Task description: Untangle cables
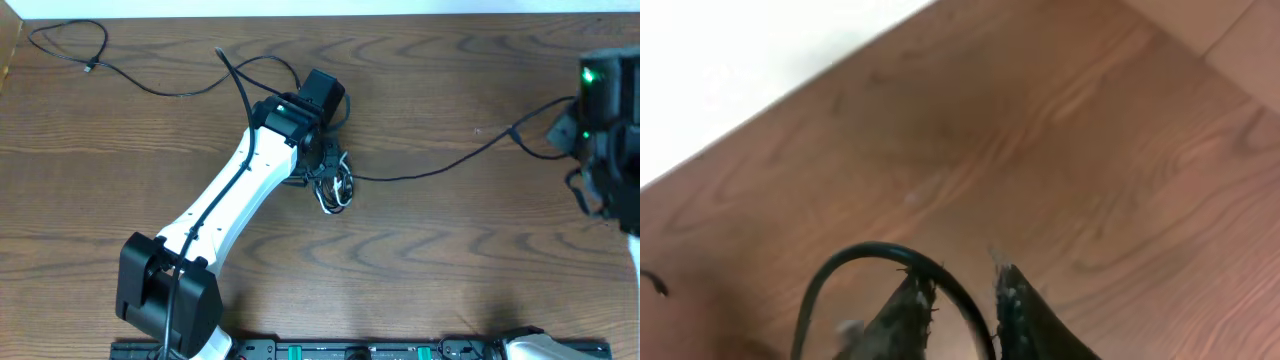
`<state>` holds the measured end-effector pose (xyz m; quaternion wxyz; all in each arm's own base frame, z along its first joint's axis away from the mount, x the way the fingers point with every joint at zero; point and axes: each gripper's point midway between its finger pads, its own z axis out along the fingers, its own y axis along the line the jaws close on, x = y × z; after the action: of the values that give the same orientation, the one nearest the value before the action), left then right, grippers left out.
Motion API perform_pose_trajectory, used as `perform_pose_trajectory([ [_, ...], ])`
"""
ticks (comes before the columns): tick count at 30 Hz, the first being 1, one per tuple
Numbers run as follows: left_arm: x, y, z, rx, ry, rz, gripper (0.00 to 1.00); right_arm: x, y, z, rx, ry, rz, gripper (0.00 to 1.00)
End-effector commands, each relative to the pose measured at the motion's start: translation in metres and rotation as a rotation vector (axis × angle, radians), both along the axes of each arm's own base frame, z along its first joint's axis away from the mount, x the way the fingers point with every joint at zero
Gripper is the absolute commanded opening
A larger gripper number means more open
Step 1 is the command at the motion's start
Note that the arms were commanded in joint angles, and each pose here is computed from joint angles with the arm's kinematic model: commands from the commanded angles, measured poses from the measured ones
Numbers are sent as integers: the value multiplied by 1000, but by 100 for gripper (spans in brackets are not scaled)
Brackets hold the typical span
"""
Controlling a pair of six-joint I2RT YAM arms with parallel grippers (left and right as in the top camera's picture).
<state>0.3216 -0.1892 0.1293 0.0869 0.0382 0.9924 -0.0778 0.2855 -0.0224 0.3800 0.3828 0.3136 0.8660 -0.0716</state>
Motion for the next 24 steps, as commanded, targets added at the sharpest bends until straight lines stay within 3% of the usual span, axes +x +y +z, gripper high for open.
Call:
perform_pose_trajectory([
  [1, -4, -14, 27, -116, -49, -80, 8, 10, 16, -13, 69, 51, 69, 32],
  [3, -4, -21, 45, -178, -94, -94, 8, 16, 30, -22, 107, 89, 133, 46],
  [7, -7, -34, 89, -309, -200, -130, 7, 25, 55, -37, 146, 167, 292, 84],
  [10, -11, -32, 117, -352, -277, -126, 8, 29, 64, -46, 154, 206, 362, 98],
  [24, -27, -30, 186, -500, -444, -109, 7, 33, 117, -60, 292, 265, 663, 99],
])
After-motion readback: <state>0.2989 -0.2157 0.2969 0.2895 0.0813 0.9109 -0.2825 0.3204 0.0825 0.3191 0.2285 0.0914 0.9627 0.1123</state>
